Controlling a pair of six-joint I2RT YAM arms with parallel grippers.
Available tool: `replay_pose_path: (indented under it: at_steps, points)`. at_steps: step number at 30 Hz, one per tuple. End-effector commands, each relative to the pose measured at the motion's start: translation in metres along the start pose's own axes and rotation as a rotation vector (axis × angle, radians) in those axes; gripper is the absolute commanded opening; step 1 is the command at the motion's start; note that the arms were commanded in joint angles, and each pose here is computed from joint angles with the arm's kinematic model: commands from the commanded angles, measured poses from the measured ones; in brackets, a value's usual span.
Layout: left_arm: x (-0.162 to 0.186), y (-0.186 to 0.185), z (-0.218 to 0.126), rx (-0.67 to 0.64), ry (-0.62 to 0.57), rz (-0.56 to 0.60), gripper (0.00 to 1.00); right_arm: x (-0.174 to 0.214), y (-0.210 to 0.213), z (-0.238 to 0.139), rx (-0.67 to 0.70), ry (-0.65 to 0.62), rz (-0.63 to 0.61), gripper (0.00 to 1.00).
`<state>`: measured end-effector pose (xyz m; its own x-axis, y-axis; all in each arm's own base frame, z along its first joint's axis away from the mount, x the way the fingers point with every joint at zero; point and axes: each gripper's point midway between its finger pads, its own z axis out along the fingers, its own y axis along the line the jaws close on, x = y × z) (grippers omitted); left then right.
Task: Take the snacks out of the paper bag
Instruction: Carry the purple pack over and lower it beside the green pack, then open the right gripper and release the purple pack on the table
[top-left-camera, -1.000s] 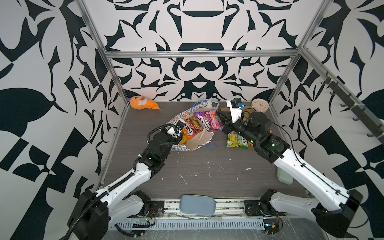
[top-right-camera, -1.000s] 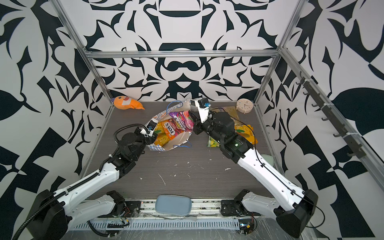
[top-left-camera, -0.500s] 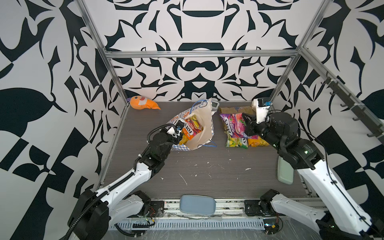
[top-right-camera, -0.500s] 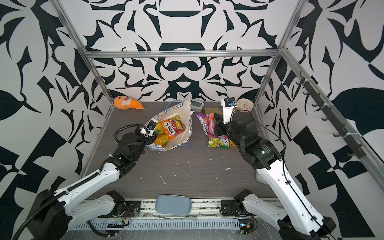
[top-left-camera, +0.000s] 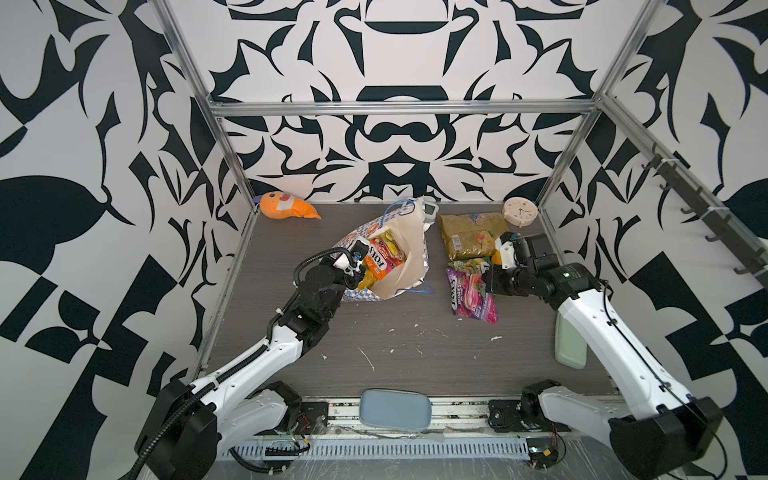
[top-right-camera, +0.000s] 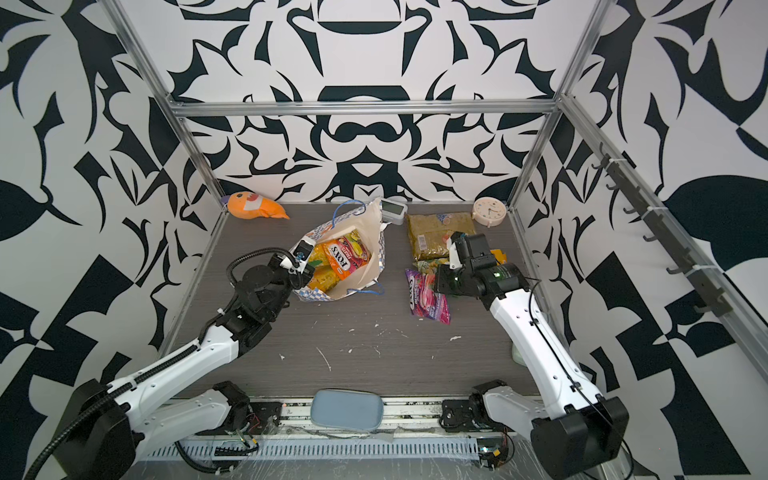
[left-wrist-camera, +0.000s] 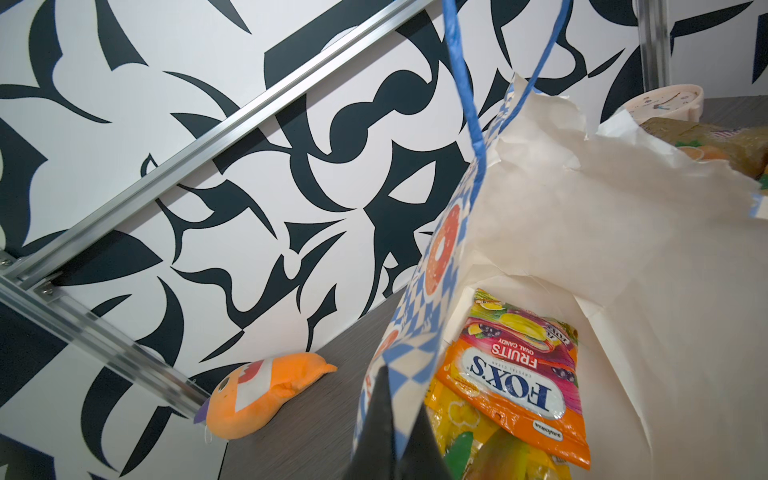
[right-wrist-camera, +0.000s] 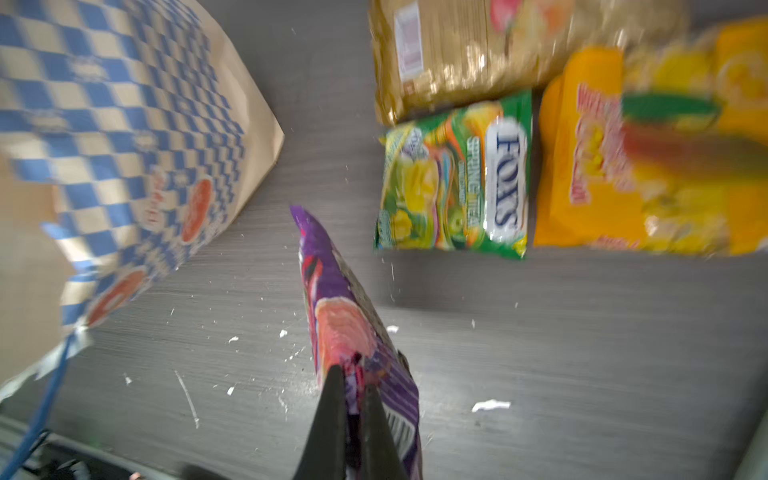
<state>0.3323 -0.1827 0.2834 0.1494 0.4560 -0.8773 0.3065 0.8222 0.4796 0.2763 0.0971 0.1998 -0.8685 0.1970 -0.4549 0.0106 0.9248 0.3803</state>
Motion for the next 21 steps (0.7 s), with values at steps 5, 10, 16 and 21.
replay_pose_path:
  at_steps: [5,10,16,21]
  points:
    - [-0.022,0.007,-0.005,-0.015,-0.071,-0.018,0.0,0.01,-0.025,0.029,0.0,0.111,0.125,0.0]
    - [-0.019,0.005,-0.003,-0.011,-0.065,-0.015,0.0,0.024,-0.059,0.036,0.188,0.217,0.109,0.0]
    - [-0.022,0.006,-0.002,-0.014,-0.07,-0.008,0.0,0.013,-0.061,0.022,0.238,0.207,0.065,0.0]
    - [-0.021,0.005,-0.002,-0.011,-0.071,-0.007,0.0,0.008,-0.086,0.011,0.4,0.214,0.018,0.0]
